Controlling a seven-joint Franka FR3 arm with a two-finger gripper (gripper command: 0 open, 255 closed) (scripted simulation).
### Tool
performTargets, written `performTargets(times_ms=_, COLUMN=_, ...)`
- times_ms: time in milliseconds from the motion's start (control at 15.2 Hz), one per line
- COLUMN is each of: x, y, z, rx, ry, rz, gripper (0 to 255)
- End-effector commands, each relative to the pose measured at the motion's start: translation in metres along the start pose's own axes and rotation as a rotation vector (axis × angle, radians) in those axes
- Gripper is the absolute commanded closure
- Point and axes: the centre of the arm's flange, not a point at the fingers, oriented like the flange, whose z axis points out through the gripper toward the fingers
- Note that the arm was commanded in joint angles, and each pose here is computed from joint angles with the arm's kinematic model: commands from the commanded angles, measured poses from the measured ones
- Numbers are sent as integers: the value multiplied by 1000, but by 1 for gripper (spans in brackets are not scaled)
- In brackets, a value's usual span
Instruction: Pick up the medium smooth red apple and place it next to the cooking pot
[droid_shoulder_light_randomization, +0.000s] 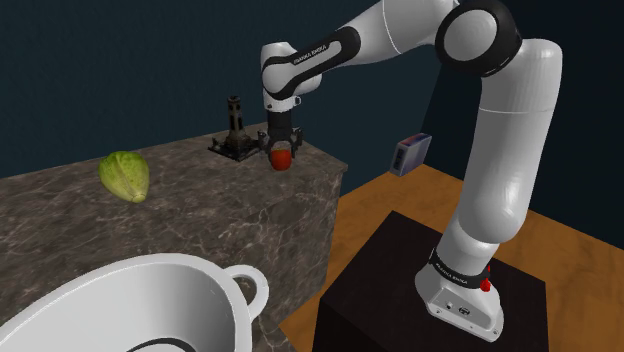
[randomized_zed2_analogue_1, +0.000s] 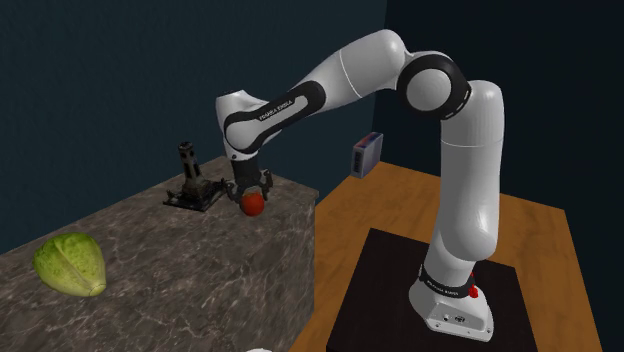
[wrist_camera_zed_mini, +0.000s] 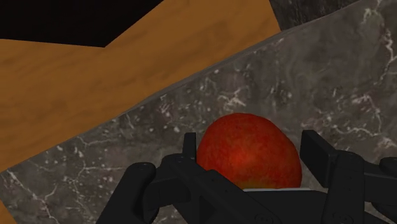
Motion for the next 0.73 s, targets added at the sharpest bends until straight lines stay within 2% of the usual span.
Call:
performTargets(times_ms=0, x=-2, y=1, z=-10, rx=0, ry=0, rz=0, gripper=255)
performTargets(times_ms=660, x=-7, y=3, z=-63, rx=0, ry=0, rz=0, gripper=255)
